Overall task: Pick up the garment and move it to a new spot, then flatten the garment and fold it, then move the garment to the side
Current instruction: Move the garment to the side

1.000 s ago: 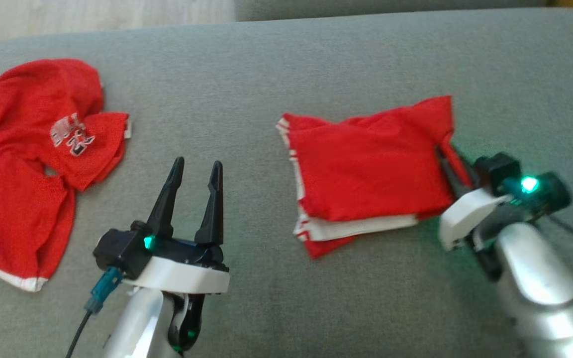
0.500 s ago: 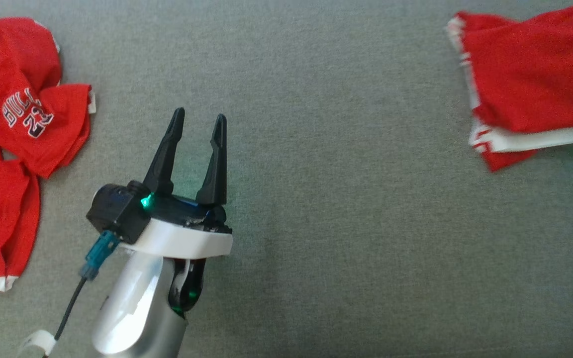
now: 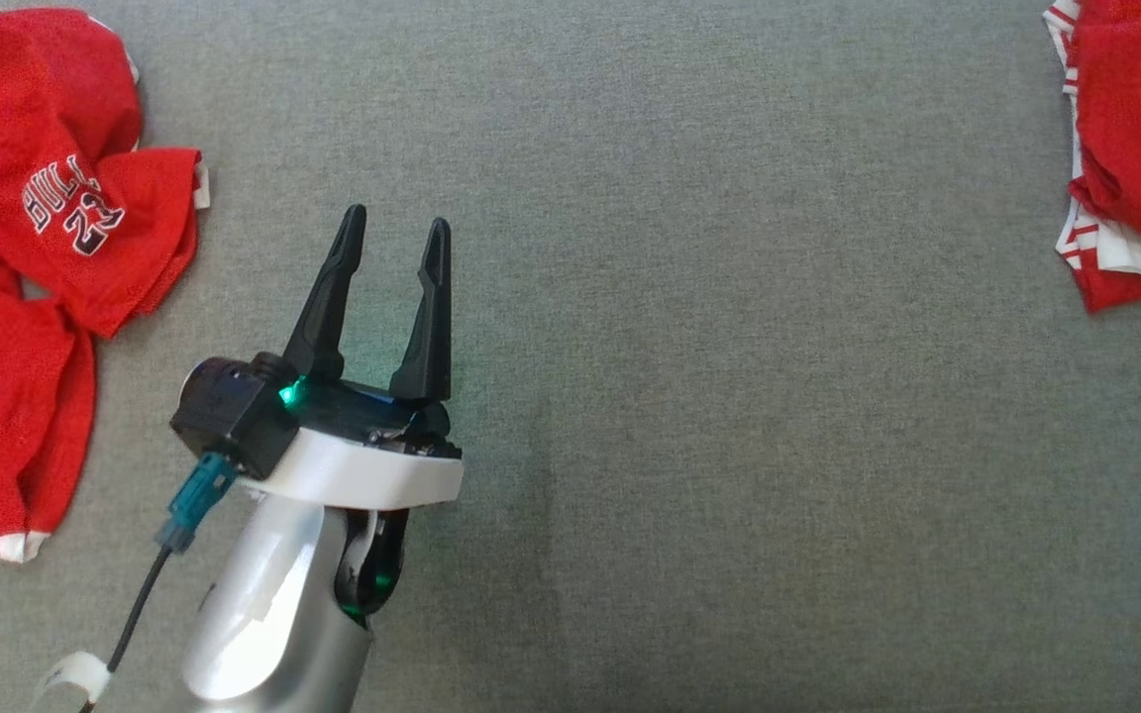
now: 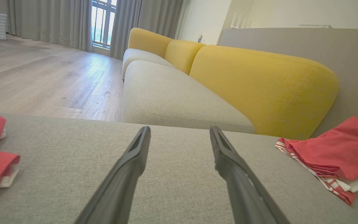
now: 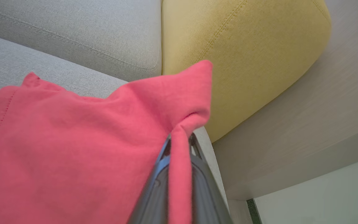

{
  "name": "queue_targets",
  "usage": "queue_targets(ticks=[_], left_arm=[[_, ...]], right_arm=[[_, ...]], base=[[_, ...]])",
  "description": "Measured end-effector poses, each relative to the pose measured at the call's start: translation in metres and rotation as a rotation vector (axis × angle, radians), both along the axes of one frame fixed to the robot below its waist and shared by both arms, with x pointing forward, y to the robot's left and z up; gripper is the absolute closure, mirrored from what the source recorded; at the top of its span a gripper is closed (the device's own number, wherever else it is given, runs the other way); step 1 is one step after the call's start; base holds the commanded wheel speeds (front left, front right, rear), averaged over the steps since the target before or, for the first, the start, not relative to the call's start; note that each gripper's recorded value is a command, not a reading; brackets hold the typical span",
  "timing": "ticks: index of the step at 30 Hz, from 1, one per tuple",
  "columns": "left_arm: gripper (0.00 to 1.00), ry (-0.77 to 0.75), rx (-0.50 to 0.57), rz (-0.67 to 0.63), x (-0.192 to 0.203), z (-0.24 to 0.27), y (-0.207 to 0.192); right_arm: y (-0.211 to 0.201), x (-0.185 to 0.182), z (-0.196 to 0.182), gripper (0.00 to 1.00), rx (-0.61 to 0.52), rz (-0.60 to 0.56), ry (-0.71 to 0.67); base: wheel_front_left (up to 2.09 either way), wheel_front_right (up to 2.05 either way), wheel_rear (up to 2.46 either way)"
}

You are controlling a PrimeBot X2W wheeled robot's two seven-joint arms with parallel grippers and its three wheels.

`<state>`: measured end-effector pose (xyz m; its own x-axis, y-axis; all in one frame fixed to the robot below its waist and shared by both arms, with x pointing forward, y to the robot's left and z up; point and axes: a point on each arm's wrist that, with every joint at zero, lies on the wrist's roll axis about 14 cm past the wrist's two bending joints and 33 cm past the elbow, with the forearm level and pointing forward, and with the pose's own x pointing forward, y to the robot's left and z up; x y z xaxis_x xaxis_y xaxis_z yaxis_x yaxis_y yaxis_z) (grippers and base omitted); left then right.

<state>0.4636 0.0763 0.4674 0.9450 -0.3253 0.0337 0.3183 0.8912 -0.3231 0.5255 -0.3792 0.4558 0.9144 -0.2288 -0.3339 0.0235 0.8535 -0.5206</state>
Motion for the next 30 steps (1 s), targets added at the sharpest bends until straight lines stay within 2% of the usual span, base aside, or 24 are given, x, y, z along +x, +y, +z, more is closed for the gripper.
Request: queue_targets(ticks=[1, 2, 3, 11, 16, 20, 23, 30], left_arm=[[0.0, -0.002, 0.0, 0.0, 0.0, 0.001, 0.0], [0.0, -0.003, 0.0, 0.0, 0.0, 0.001, 0.0], [0.0, -0.004, 0.0, 0.0, 0.0, 0.002, 0.0], [0.0, -0.02, 0.002, 0.001, -0.003, 0.01, 0.0], [0.0, -0.055, 0.0, 0.02, -0.006, 0.025, 0.006], [0.0, -0.078, -0.004, 0.059, -0.013, 0.037, 0.018], [0.0, -0.086, -0.006, 0.088, -0.023, 0.042, 0.027], [0.0, -0.106, -0.011, 0.123, -0.043, 0.053, 0.038]], right_arm=[[-0.001, -0.001, 0.0, 1.0, 0.004, -0.009, 0.001], [-0.001, -0.001, 0.001, 0.39, 0.007, -0.013, -0.003], [0.0, -0.001, 0.001, 0.0, 0.007, -0.015, -0.007], [0.024, 0.007, 0.025, 0.0, 0.056, 0.027, -0.129], [0.068, 0.012, 0.048, 0.0, 0.135, 0.12, -0.243], [0.115, 0.012, 0.081, 0.0, 0.229, 0.214, -0.37], [0.146, 0.003, 0.099, 0.0, 0.304, 0.268, -0.426], [0.191, -0.036, 0.099, 0.0, 0.454, 0.313, -0.45]], base=[[0.0, 0.0, 0.0], [0.0, 0.0, 0.0], [0.0, 0.0, 0.0], [0.0, 0.0, 0.0], [0.0, 0.0, 0.0], [0.0, 0.0, 0.0], [0.0, 0.0, 0.0], [0.0, 0.0, 0.0]])
